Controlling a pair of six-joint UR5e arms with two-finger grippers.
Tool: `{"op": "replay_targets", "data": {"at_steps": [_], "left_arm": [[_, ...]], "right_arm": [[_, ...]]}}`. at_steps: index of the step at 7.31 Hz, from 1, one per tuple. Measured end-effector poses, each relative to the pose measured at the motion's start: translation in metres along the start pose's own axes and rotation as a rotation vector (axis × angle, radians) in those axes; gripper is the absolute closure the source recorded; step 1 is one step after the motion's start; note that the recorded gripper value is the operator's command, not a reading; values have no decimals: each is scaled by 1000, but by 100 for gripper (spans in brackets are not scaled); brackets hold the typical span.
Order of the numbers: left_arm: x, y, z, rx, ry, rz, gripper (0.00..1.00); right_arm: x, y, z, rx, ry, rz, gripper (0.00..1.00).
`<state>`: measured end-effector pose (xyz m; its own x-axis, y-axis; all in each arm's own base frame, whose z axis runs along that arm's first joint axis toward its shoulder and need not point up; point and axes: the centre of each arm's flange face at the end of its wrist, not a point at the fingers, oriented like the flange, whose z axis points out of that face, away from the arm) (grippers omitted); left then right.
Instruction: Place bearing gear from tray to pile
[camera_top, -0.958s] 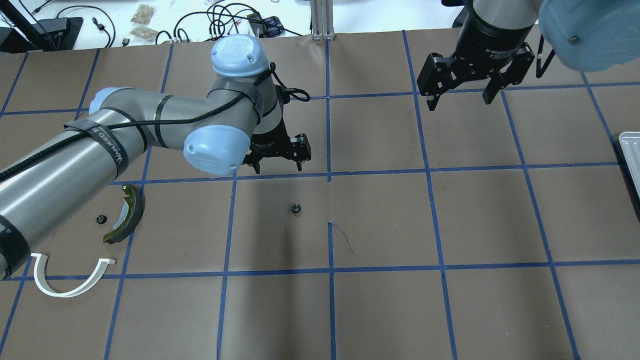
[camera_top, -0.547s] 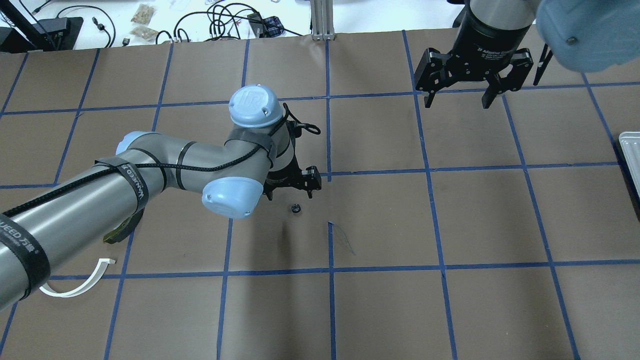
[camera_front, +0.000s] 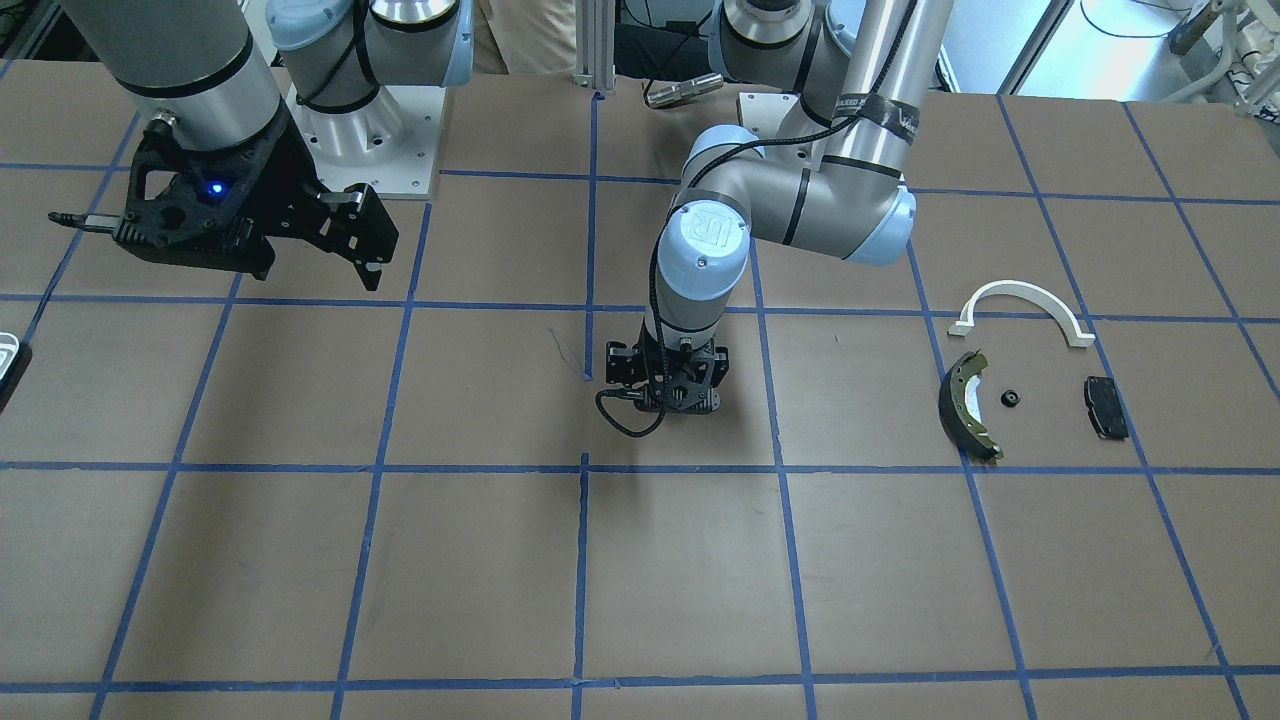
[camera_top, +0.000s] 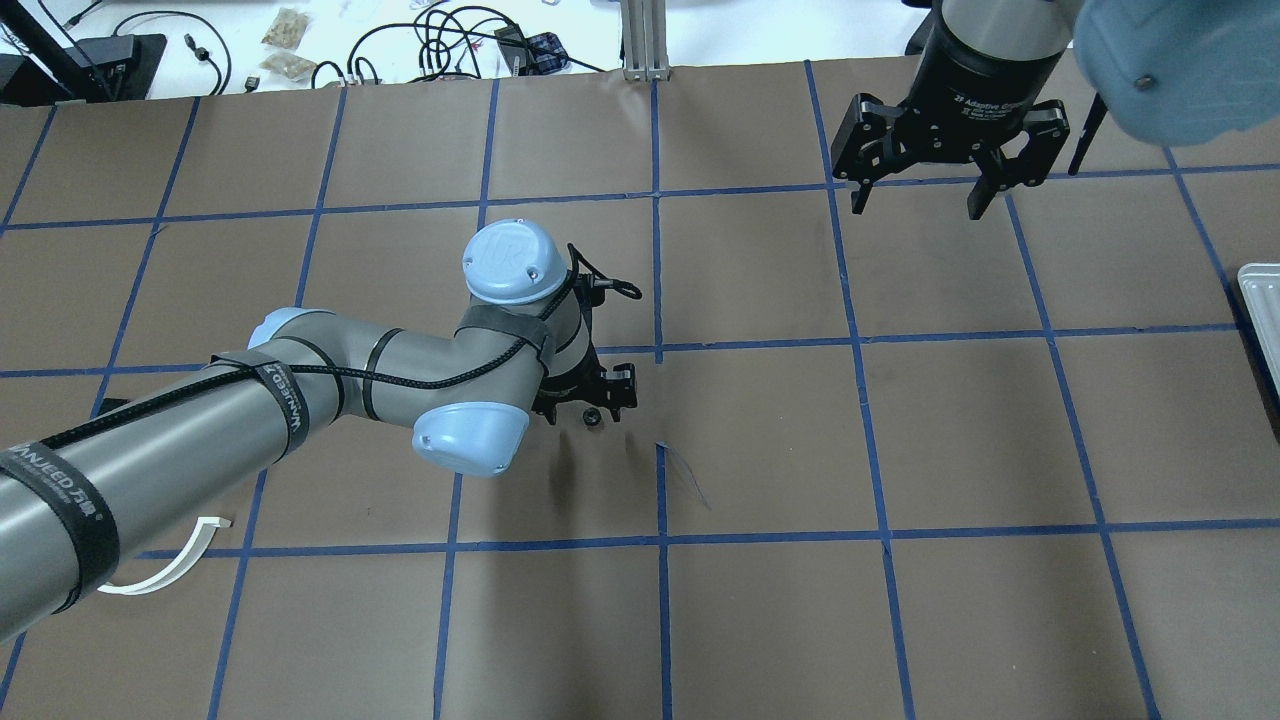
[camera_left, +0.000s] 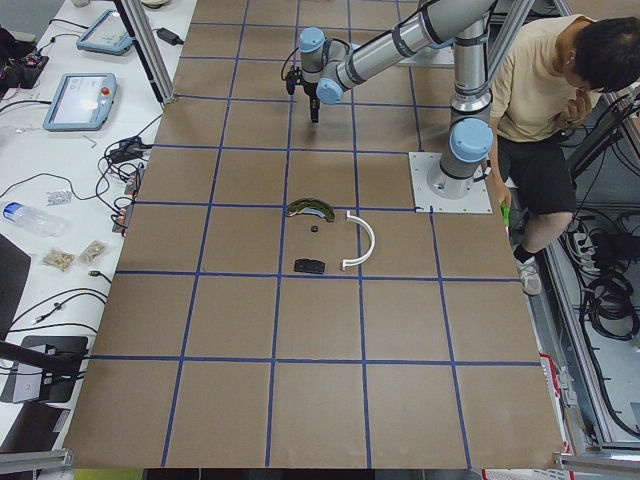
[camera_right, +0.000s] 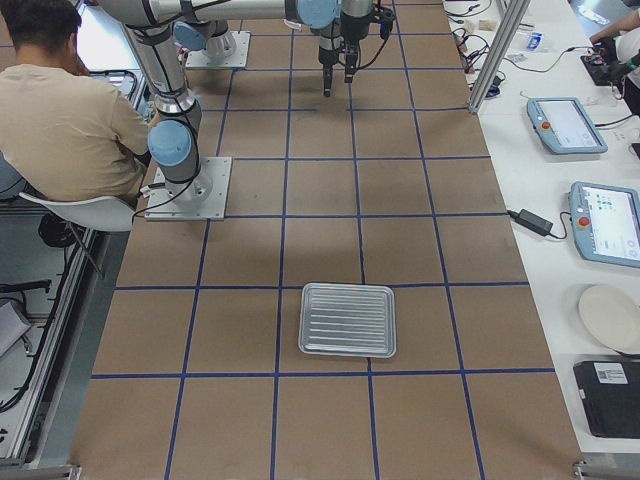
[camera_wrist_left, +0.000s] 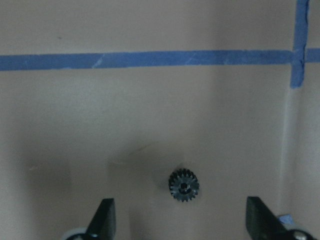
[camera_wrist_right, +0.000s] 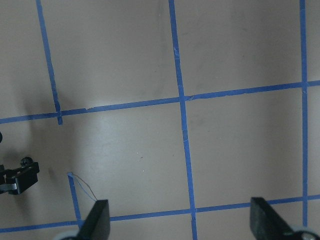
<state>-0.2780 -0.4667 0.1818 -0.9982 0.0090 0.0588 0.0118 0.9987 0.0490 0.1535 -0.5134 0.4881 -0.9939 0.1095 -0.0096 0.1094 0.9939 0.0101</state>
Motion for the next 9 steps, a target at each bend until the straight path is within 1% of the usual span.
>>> {"op": "replay_targets", "data": {"at_steps": [2, 3, 5, 6, 8, 9], "left_arm": [[0, -3, 6, 2, 1, 0, 44], [1, -5, 8, 4, 1, 0, 54], [1, -6, 8, 8, 2, 0, 100], [1, -6, 8, 8, 5, -4, 100], [4, -11, 2, 11, 39, -32, 100], [4, -22, -13, 27, 49, -39, 100]], "right_arm": [[0, 0, 1, 0, -3, 3, 0], [0, 0, 1, -2, -7, 5, 0], [0, -2, 2, -4, -15, 6, 0], [0, -3, 3, -4, -16, 5, 0], [2, -3, 2, -4, -13, 5, 0], [2, -4, 1, 1, -13, 5, 0]]}}
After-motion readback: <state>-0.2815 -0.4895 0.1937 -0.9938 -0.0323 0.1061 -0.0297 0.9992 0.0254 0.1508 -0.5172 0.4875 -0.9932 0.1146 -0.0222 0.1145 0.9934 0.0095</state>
